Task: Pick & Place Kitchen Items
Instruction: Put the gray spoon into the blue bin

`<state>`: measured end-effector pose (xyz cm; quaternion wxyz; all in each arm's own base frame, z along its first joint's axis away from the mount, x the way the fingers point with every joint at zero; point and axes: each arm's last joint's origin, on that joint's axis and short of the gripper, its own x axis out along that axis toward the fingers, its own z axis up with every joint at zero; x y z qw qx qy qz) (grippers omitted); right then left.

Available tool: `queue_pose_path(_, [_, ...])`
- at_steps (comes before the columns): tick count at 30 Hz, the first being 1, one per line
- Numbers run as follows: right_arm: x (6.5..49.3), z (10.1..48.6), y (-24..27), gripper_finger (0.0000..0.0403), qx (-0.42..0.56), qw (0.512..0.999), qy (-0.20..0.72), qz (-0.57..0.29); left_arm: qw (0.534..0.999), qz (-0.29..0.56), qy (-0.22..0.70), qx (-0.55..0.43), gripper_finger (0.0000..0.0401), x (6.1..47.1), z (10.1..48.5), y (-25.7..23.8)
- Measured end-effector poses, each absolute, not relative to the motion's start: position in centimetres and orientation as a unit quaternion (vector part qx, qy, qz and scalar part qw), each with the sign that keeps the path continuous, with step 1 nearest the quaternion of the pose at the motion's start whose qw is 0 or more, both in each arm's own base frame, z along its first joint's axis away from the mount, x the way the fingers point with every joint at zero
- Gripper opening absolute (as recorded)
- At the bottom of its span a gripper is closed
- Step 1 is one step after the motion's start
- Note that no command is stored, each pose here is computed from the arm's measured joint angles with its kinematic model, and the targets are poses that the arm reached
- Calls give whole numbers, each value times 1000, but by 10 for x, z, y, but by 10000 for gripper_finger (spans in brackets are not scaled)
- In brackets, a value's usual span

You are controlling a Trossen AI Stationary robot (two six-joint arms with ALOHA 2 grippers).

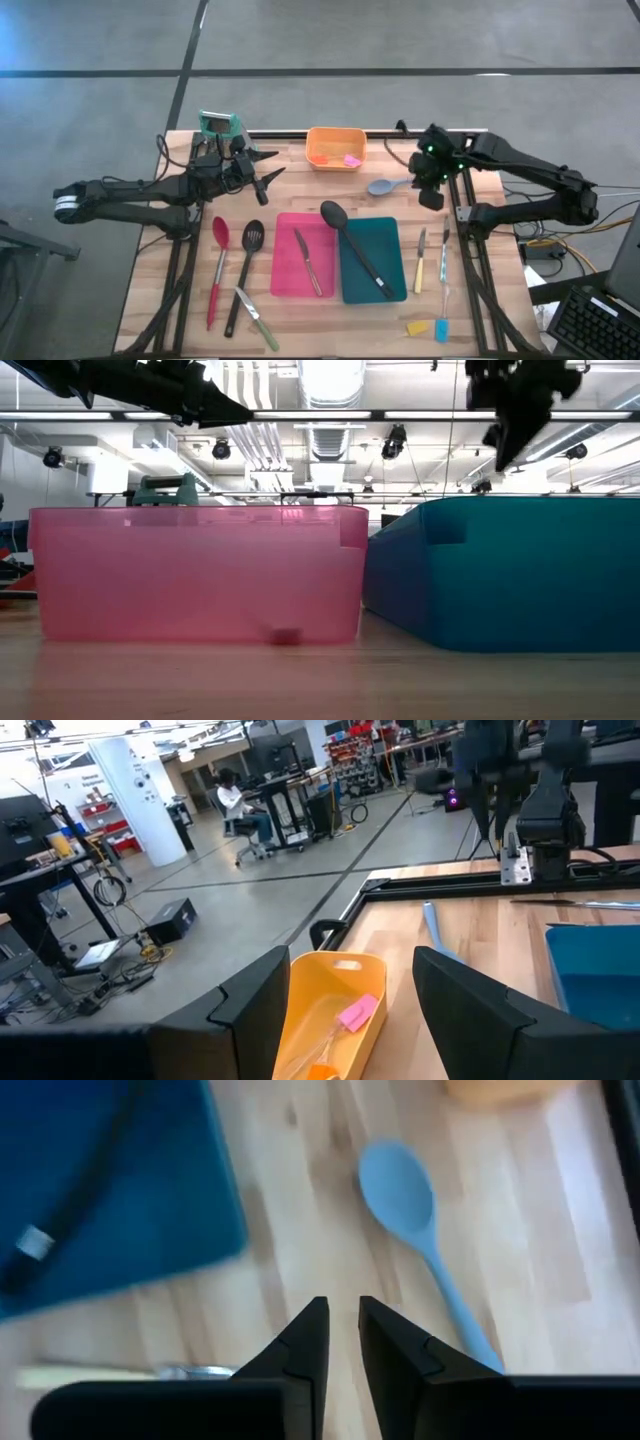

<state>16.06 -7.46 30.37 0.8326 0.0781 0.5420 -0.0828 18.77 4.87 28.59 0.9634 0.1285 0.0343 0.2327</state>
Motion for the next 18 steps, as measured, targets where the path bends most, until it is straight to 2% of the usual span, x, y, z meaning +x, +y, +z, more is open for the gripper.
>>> queue_pose_path(5, [160, 269, -78, 43, 49, 794, 595, -111, 964, 233, 33, 123, 218, 188, 286, 49])
queue_pose_path(9, [167, 247, -85, 51, 5, 778, 612, -143, 964, 232, 36, 122, 218, 189, 285, 49])
queue_pose_path(18, [192, 210, -100, 117, -54, 760, 635, -125, 964, 230, 56, 121, 218, 196, 277, 50])
